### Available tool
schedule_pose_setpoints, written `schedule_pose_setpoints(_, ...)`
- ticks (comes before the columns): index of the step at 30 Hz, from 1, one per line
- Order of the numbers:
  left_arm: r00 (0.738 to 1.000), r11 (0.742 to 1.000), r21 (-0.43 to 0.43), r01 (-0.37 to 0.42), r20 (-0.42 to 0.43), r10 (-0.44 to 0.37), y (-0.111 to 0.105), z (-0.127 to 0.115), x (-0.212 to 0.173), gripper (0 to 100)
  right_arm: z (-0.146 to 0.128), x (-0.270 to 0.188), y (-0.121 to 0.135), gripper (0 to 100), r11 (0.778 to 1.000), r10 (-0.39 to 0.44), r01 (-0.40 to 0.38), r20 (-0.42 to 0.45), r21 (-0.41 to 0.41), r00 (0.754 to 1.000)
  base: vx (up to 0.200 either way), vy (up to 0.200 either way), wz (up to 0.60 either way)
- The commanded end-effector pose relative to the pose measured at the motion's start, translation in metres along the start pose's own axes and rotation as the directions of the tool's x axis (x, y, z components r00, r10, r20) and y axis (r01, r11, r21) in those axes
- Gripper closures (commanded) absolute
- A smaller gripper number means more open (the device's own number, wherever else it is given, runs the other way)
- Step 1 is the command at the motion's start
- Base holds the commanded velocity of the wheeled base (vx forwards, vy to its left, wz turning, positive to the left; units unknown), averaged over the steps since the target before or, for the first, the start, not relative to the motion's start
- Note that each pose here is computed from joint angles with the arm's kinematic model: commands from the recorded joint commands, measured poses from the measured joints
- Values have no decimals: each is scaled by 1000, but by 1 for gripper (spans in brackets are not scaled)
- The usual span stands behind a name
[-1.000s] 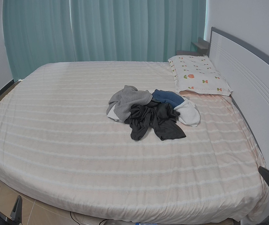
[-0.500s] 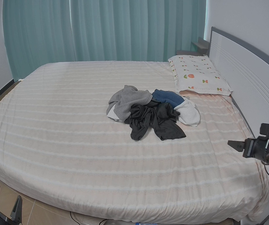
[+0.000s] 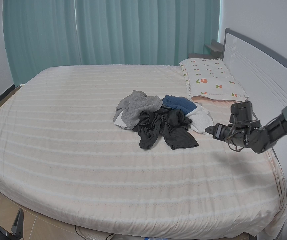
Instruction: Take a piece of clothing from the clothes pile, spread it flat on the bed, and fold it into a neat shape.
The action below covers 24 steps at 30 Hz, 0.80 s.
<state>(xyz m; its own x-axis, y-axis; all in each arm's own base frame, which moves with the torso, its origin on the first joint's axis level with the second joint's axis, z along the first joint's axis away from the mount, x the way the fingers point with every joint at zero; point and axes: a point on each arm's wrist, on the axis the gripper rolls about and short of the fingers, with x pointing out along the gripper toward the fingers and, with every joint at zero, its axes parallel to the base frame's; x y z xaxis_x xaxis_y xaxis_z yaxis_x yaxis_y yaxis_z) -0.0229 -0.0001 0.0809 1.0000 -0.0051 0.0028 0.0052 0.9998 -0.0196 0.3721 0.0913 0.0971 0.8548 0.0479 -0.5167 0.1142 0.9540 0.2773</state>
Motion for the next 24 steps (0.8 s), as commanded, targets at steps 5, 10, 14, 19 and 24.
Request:
schedule_pose_setpoints(5,1000,1000,-2,1,-4,-1,0,-5,0,0,-53,143,26,0,981,-103,114,-78,155,992,0,0,0)
schedule_pose_setpoints(10,1000,1000,-3,1,-6,-1,0,-5,0,0,-62,161,29,0,972,-110,128,-98,199,989,0,0,0)
schedule_pose_setpoints(14,1000,1000,-2,1,-4,-1,0,-5,0,0,-67,169,35,0,973,-110,130,-115,189,987,0,0,0)
schedule_pose_setpoints(19,1000,1000,-2,1,-6,-1,0,-5,0,0,-65,179,45,0,970,-91,110,-98,216,991,0,0,0)
schedule_pose_setpoints(24,1000,1000,-3,1,-4,-1,0,-5,0,0,-64,190,44,0,967,-94,112,-88,229,992,0,0,0)
